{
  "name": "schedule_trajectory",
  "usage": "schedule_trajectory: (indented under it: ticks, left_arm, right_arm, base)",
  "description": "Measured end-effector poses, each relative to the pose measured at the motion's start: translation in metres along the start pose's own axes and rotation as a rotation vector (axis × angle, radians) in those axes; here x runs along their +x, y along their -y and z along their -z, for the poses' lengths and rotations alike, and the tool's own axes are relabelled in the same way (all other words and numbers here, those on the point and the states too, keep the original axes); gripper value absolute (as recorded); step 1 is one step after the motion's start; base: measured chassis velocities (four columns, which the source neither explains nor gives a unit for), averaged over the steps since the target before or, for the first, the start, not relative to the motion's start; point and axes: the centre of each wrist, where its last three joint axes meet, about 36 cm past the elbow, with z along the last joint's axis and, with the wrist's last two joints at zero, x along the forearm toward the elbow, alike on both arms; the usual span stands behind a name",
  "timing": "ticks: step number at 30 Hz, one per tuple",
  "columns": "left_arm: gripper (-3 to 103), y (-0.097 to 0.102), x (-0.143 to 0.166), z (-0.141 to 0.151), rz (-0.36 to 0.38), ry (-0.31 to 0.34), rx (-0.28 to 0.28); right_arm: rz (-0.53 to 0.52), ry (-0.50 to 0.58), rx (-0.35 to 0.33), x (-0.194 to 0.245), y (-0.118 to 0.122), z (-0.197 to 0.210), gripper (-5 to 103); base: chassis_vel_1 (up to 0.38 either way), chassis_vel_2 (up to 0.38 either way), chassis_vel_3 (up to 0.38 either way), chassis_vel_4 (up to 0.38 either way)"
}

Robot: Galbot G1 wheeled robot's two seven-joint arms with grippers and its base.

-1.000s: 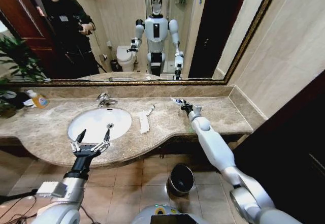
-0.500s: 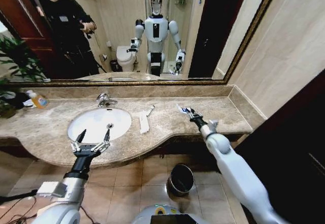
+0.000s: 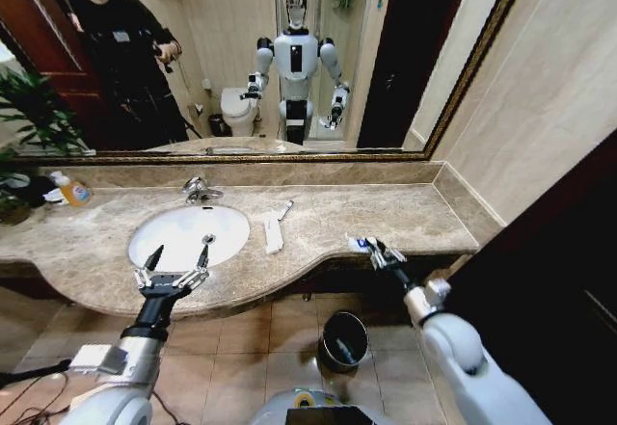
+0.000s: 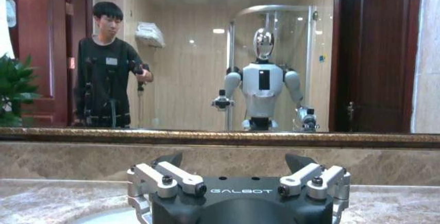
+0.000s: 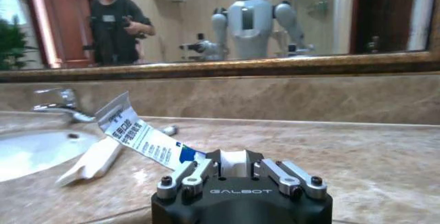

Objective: Pick up the trash from the sink and place it in the trash bin.

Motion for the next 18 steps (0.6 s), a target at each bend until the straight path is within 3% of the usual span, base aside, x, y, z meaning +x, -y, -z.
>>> schedule_trajectory:
  ticks: [8, 18]
  left_arm:
    - [100, 0.000, 0.000, 0.000, 0.000, 0.000, 0.000]
    - [100, 0.000, 0.000, 0.000, 0.000, 0.000, 0.000]
  right_arm:
    - [-0.038, -0.064, -0.005, 0.044, -0.021, -0.045, 21]
    - [-0.091, -0.155, -0.036, 0.051, -0.025, -0.122, 21]
  base:
    - [0.000, 0.000, 0.000, 0.000]
    - [0.000, 0.000, 0.000, 0.000]
